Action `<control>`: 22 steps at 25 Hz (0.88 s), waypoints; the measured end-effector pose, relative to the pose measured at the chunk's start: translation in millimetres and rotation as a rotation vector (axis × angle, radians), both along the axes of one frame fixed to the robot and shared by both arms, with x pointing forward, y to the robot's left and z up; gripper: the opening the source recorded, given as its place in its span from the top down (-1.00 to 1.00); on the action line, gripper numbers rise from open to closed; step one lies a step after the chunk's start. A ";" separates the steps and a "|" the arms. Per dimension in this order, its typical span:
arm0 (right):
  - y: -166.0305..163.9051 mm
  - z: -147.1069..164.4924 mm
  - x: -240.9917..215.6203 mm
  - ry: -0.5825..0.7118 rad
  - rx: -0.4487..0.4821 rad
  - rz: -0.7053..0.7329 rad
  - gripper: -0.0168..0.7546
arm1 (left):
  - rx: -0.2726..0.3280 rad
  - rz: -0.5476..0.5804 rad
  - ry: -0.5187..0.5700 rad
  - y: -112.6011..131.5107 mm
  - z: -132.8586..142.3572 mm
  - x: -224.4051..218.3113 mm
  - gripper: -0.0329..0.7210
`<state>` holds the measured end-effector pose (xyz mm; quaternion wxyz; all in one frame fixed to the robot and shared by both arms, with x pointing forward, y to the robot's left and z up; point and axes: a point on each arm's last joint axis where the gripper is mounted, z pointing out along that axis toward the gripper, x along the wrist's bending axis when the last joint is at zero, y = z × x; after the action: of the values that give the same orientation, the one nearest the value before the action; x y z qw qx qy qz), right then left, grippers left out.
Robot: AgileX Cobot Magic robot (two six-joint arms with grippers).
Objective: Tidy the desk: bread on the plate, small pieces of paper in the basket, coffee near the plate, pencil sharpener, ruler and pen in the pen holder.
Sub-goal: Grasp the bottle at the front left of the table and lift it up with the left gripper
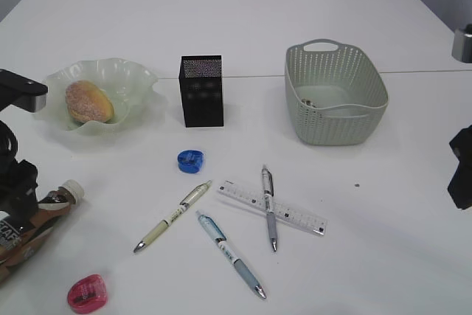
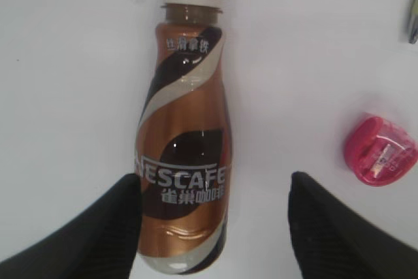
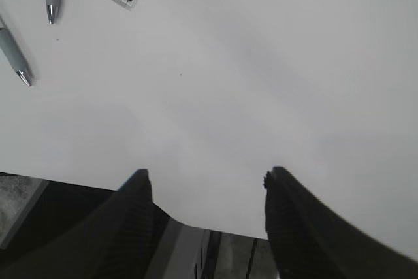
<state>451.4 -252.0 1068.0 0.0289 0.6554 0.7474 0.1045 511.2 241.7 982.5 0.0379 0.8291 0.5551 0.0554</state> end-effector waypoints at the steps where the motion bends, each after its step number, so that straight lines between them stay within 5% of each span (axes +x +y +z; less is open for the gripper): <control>1: 0.1 0.1 0.4 -0.005 0.001 0.000 -0.10 | 0.004 -0.018 -0.001 -0.3 -2.7 1.9 -0.46; 12: 0.5 0.7 3.2 -0.036 0.006 -0.003 -0.10 | 0.013 -0.111 -0.079 -2.8 -14.4 16.5 -0.47; 22: 0.7 1.2 5.1 -0.059 0.007 0.009 -0.10 | 0.042 -0.123 0.026 -3.6 -49.8 24.2 -0.62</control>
<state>456.5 -251.2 1069.2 0.0482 0.6490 0.7487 0.1262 535.4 238.1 932.7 0.0166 0.8629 0.5022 0.0541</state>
